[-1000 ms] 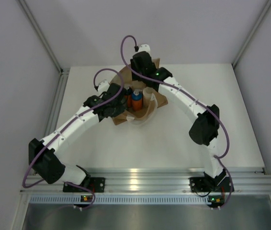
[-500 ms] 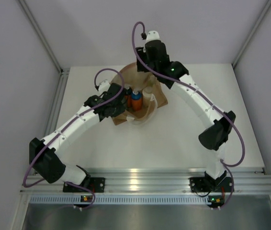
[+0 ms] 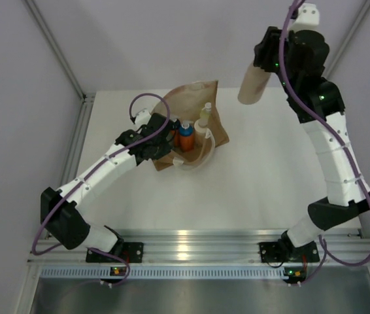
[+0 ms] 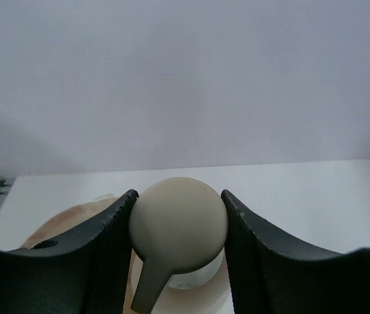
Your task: Take the personal care products out of the canvas bag
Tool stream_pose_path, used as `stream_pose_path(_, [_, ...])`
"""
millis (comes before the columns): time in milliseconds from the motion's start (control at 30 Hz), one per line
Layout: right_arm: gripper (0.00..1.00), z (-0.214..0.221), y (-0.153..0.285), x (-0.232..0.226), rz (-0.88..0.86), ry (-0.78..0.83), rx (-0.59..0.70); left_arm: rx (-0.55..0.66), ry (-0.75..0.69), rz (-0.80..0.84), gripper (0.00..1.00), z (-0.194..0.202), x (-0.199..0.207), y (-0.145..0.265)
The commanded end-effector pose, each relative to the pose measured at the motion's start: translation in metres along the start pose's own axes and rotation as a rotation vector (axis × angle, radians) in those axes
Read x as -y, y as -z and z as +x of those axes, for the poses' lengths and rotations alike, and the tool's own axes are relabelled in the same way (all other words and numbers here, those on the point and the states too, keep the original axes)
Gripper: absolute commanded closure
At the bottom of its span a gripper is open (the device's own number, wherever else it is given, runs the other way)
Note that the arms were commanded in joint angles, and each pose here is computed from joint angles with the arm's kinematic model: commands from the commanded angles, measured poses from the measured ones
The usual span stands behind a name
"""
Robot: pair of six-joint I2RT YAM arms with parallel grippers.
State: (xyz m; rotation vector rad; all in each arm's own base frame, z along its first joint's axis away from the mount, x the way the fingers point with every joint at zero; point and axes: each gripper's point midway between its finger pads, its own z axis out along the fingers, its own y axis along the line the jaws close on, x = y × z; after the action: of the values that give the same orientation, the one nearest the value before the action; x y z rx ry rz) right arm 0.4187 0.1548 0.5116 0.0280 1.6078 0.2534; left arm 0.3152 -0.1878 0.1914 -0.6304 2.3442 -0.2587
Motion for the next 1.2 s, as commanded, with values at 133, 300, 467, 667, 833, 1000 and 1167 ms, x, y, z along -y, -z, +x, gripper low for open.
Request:
stream_pose_path(133, [1.00, -0.014, 0.005, 0.090, 0.191, -0.016, 0.096, -0.068, -0.050, -0.034, 1.00, 0.016, -0.007, -0.007])
stream_pose_path(300, [1.00, 0.056, -0.021, 0.138, 0.251, -0.022, 0.031, -0.098, -0.055, -0.018, 1.00, 0.021, -0.004, -0.006])
stream_pose_path(467, [1.00, 0.146, -0.034, 0.159, 0.231, -0.005, -0.016, -0.099, -0.058, -0.007, 1.00, 0.019, -0.001, -0.005])
stream_pose_path(667, [1.00, 0.210, -0.029, 0.170, 0.231, -0.005, -0.080, -0.113, -0.060, -0.002, 1.00, 0.021, 0.001, -0.005])
stream_pose_path(833, [0.98, 0.232, -0.018, 0.175, 0.247, -0.006, -0.109, -0.116, -0.064, 0.002, 1.00, 0.021, 0.002, -0.006])
stream_pose_path(1000, [0.63, 0.234, -0.017, 0.179, 0.268, 0.007, -0.148, -0.125, -0.077, 0.004, 1.00, 0.023, 0.005, -0.008])
stream_pose_path(1167, [0.01, 0.198, -0.014, 0.172, 0.263, 0.012, -0.124, -0.130, -0.078, 0.006, 1.00, 0.023, 0.008, -0.009])
